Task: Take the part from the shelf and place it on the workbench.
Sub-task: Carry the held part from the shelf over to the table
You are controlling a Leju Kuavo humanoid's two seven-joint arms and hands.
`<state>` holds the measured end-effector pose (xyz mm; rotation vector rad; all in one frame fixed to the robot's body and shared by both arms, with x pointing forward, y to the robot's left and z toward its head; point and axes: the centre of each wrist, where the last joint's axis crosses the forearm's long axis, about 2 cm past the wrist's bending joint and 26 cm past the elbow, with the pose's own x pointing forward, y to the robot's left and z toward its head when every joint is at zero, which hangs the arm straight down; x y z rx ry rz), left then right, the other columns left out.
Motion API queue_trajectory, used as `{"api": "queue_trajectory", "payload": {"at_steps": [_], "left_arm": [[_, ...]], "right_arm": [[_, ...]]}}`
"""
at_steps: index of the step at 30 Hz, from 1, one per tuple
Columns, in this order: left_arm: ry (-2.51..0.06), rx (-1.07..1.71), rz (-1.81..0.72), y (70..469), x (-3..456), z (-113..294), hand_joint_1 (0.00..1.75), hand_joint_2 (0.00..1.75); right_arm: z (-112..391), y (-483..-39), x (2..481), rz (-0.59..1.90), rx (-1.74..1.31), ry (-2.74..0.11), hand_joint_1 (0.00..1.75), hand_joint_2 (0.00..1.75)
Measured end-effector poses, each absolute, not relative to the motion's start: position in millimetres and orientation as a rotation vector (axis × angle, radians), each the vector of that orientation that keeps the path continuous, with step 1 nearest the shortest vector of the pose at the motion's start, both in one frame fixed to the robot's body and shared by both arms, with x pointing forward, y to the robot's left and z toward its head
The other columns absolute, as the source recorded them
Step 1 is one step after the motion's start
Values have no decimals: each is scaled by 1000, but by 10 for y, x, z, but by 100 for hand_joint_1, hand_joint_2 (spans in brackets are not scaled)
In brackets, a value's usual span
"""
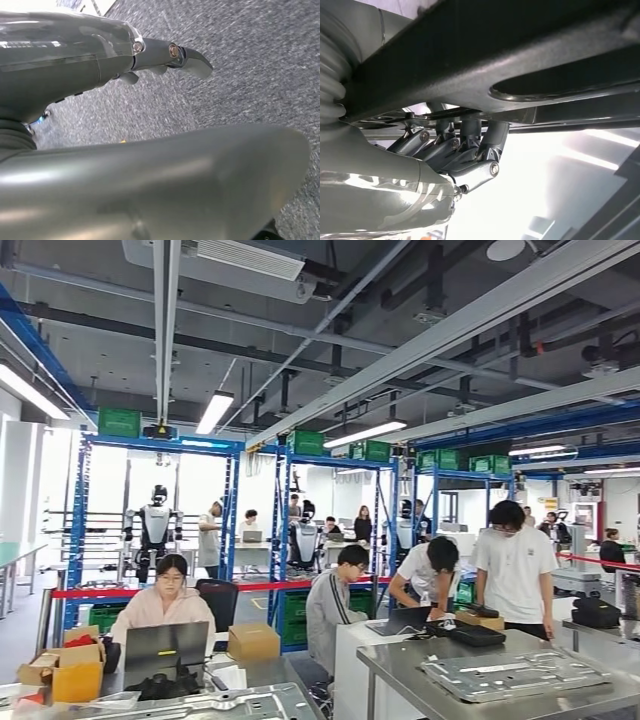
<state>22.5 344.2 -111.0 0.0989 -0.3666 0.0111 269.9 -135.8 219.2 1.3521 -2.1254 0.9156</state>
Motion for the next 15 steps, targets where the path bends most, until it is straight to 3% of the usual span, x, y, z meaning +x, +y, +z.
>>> {"api": "queue_trajectory", "payload": {"at_steps": [15], "left_arm": [[-369, 101, 18, 3449, 216, -1110, 0, 175]], "right_arm": [[2180, -1346, 2668, 870, 1365, -2130, 175, 175]]}}
